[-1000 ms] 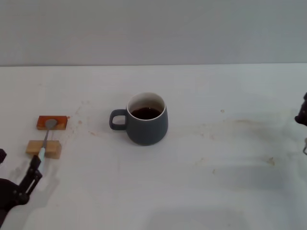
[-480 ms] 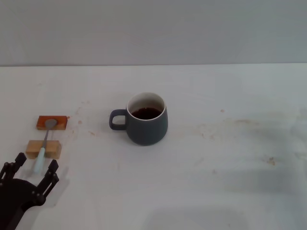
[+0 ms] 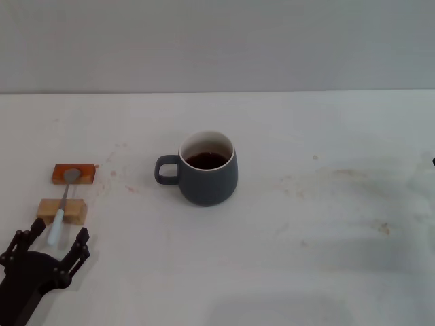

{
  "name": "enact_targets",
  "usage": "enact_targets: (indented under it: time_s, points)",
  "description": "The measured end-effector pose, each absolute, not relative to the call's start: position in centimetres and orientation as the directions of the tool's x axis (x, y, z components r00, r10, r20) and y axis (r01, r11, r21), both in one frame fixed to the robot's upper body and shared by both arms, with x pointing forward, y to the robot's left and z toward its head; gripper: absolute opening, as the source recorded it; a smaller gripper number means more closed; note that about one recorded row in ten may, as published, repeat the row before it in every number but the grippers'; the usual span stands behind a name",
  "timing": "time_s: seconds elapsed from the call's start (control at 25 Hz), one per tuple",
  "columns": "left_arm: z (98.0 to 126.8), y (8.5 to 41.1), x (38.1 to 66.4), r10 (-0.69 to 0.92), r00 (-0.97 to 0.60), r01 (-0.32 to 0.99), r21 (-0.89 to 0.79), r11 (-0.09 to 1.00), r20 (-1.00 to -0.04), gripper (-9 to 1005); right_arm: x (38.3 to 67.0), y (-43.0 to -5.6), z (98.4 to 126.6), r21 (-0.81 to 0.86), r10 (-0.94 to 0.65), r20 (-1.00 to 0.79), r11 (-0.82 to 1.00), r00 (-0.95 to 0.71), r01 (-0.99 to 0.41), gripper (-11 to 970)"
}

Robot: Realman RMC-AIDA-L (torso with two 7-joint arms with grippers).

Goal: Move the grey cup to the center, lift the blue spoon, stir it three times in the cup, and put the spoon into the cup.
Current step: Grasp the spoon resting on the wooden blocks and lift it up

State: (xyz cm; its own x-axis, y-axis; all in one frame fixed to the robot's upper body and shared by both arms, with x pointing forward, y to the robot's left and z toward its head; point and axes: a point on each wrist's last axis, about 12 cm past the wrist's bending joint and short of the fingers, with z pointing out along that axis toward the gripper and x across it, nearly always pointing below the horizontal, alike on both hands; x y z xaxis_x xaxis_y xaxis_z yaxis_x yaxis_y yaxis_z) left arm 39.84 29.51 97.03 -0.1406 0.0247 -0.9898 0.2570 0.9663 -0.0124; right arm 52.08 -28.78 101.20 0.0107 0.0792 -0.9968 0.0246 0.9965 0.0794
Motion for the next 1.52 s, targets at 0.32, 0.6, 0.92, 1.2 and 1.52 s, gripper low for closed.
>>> enact_targets:
  time_s: [0.32, 0.6, 0.92, 1.2, 1.52]
  points:
    - [96.91, 29.56, 40.06, 0.031, -0.152, 0.252, -0.009, 0.968, -0.988, 814, 52.17, -28.79, 101.24, 0.077, 0.076, -0.997, 0.997, 0.012, 0.024, -1]
    - [96.96, 29.60, 40.36, 0.032, -0.150, 0.242, -0.006, 0.970, -0.988, 815, 52.28, -28.80, 101.30, 0.074, 0.074, -0.997, 0.997, 0.013, 0.022, -1]
    - [96.87, 29.82, 40.56, 0.021, -0.162, 0.221, -0.015, 0.975, -0.987, 747, 52.37, -28.80, 101.36, 0.071, 0.070, -0.997, 0.997, 0.015, 0.019, -1]
    - [96.78, 29.65, 40.61, 0.024, -0.169, 0.228, -0.016, 0.973, -0.985, 580, 52.50, -28.77, 101.44, 0.068, 0.068, -0.998, 0.998, 0.017, 0.016, -1]
    - [96.90, 29.45, 40.63, 0.016, -0.162, 0.232, -0.022, 0.973, -0.987, 519, 52.58, -28.74, 101.47, 0.066, 0.066, -0.998, 0.998, 0.018, 0.013, -2]
